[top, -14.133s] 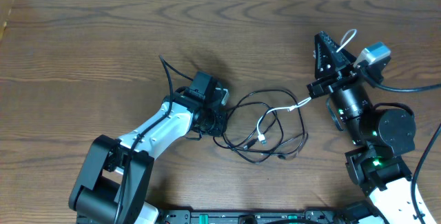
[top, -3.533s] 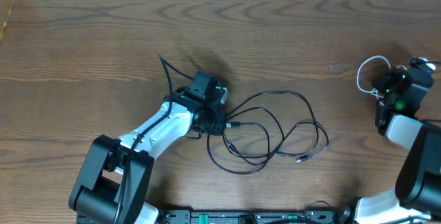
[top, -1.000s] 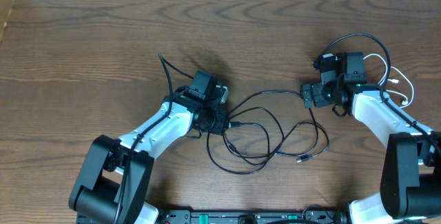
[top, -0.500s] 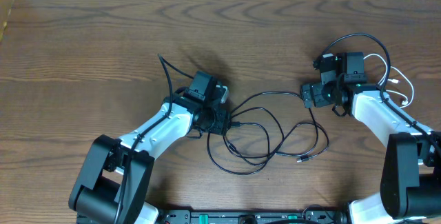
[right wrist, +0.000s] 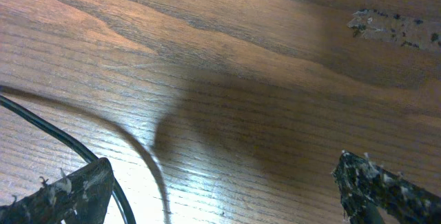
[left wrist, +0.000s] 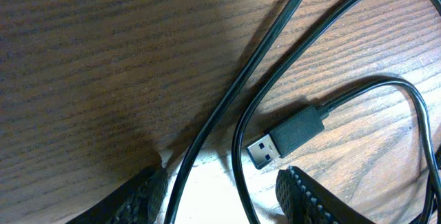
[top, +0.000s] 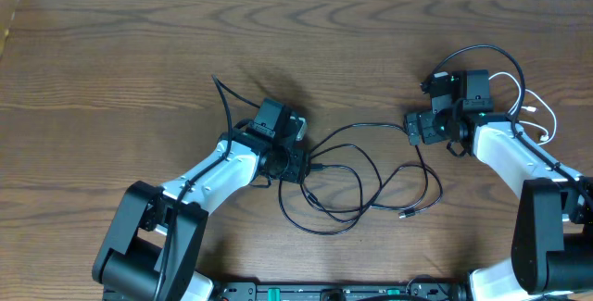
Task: Untangle cables
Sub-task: 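Move the open right gripper back toward the black cable at center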
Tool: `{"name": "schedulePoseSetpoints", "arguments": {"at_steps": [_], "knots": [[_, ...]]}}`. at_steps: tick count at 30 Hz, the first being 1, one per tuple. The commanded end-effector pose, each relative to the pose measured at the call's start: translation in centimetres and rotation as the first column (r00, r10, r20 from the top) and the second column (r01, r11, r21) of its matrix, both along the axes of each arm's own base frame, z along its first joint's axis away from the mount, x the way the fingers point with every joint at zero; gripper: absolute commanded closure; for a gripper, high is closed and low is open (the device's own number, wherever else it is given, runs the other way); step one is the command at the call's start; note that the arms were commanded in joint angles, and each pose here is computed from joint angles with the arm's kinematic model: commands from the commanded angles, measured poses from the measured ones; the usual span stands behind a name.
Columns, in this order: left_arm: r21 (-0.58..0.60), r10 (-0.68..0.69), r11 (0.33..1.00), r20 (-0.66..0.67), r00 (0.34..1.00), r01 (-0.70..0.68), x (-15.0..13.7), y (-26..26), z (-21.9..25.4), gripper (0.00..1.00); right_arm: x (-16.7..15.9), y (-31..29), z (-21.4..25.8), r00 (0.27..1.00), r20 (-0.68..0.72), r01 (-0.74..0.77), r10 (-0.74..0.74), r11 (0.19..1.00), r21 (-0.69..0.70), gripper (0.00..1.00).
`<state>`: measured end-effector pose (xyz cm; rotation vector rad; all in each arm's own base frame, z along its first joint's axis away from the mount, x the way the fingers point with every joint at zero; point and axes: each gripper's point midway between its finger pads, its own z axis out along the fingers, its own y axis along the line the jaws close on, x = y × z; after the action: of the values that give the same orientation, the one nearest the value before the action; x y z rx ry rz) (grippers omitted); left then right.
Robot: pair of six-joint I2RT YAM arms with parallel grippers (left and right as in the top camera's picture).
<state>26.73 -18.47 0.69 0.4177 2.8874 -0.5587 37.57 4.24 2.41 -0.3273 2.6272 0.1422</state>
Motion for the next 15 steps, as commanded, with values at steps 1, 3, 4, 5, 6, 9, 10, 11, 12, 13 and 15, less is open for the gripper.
{"name": "schedulePoseSetpoints", "arguments": {"at_steps": [1, 3, 4, 5, 6, 9, 10, 11, 12, 13, 15], "knots": [[0.014, 0.025, 1.000, -0.032, 0.999, -0.025, -0.5, 0.6, -0.3, 0.43, 0.2, 0.3, 0.4, 1.000, 0.011, -0.013, 0.013, 1.000, 0.004, 0.01], [0.018, 0.029, 0.999, -0.041, 0.999, -0.029, -0.6, 0.7, -0.2, 0.43, 0.3, 0.3, 0.4, 1.000, 0.015, -0.014, 0.014, 1.000, 0.005, 0.01], [0.019, 0.029, 0.999, -0.044, 0.999, -0.029, -0.7, 0.7, -0.2, 0.43, 0.2, 0.7, 0.5, 1.000, 0.011, -0.008, 0.008, 1.000, 0.030, 0.01], [0.020, 0.030, 0.999, -0.045, 0.999, -0.029, -0.7, 0.7, -0.2, 0.43, 0.2, 1.1, 0.6, 1.000, 0.006, -0.003, 0.003, 0.998, 0.059, 0.01], [0.021, 0.030, 0.999, -0.048, 0.998, -0.029, -0.7, 0.7, -0.1, 0.43, 0.1, 1.5, 0.6, 1.000, 0.001, -0.001, 0.001, 0.996, 0.087, 0.01], [0.023, 0.043, 0.999, -0.058, 0.997, -0.041, -0.6, 0.7, 0.3, 0.43, -0.4, 3.5, 1.1, 1.000, -0.028, 0.001, 0.006, 0.974, 0.226, 0.01], [0.022, 0.049, 0.999, -0.060, 0.997, -0.048, -0.6, 0.7, 0.4, 0.43, -0.6, 4.4, 1.4, 0.999, -0.041, 0.003, 0.009, 0.959, 0.284, 0.01], [0.021, 0.054, 0.998, -0.061, 0.997, -0.053, -0.5, 0.7, 0.5, 0.43, -0.8, 5.1, 1.6, 0.998, -0.056, 0.011, 0.008, 0.944, 0.331, 0.01], [0.019, 0.062, 0.998, -0.061, 0.996, -0.061, -0.5, 0.6, 0.6, 0.43, -1.0, 5.7, 1.9, 0.997, -0.077, 0.030, 0.000, 0.924, 0.381, 0.01], [0.016, 0.071, 0.997, -0.062, 0.996, -0.071, -0.4, 0.6, 0.7, 0.43, -1.2, 6.5, 2.3, 0.994, -0.108, 0.060, -0.013, 0.896, 0.441, 0.01], [0.011, 0.089, 0.996, -0.061, 0.994, -0.088, -0.3, 0.6, 1.1, 0.44, -1.5, 7.7, 3.0, 0.982, -0.180, 0.140, -0.049, 0.832, 0.536, 0.01]]}}
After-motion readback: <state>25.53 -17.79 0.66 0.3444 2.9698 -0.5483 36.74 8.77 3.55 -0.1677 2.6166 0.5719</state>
